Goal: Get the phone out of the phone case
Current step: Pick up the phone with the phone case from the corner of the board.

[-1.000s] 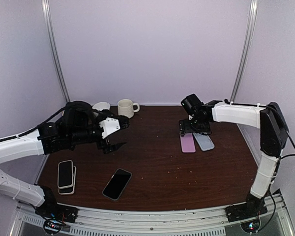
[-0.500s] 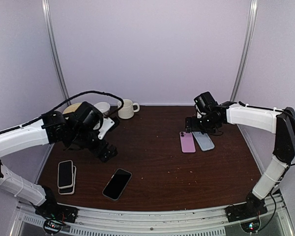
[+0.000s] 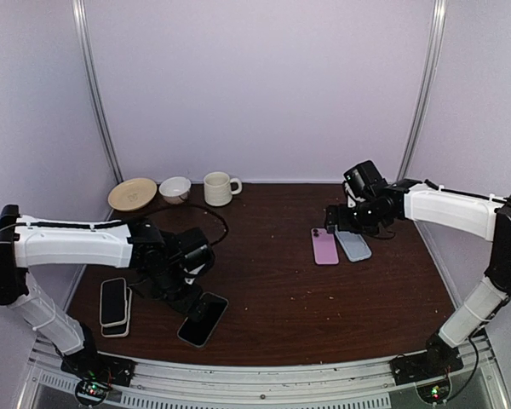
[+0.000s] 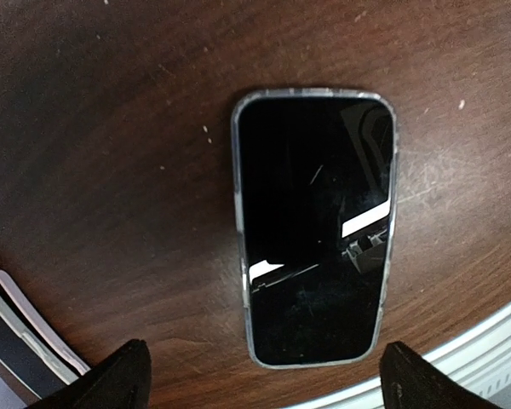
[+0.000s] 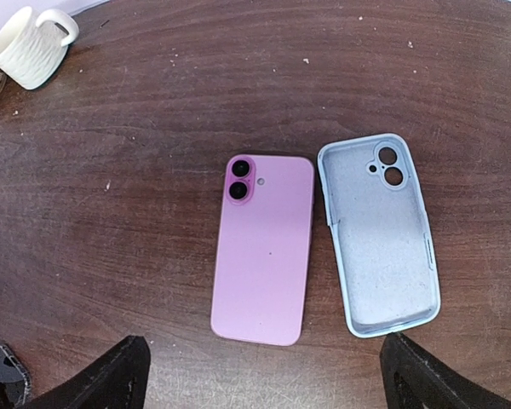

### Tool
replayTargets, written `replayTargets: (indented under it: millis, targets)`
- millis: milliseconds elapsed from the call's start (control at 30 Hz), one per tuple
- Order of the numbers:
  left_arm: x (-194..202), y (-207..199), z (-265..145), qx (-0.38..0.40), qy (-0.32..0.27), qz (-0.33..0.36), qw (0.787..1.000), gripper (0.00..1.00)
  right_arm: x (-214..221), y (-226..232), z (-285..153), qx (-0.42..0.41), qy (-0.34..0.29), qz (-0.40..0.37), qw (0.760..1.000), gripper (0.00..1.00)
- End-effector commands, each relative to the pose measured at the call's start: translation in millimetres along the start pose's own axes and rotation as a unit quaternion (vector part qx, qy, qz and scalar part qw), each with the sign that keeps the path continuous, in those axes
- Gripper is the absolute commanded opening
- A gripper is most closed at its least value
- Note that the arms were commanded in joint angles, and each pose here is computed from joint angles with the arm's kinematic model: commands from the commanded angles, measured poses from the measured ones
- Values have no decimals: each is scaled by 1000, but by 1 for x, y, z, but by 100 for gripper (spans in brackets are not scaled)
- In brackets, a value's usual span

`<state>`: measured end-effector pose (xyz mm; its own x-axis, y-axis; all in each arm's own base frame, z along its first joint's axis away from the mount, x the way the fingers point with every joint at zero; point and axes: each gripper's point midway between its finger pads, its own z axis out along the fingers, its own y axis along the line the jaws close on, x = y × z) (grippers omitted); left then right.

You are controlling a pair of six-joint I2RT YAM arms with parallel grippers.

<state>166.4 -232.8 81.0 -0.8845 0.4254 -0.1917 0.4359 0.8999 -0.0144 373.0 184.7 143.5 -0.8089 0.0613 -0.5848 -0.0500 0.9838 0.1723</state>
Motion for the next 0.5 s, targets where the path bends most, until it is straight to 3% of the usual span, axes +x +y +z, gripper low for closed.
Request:
replayTargets:
  millis: [0, 467]
  targets:
    - [10, -5, 12, -29, 32, -40, 998, 97, 6, -6, -4, 8, 1, 0, 1000, 100]
    - [22, -35, 48, -8, 63, -36, 997, 97, 13, -9, -4, 7, 2, 0, 1000, 99]
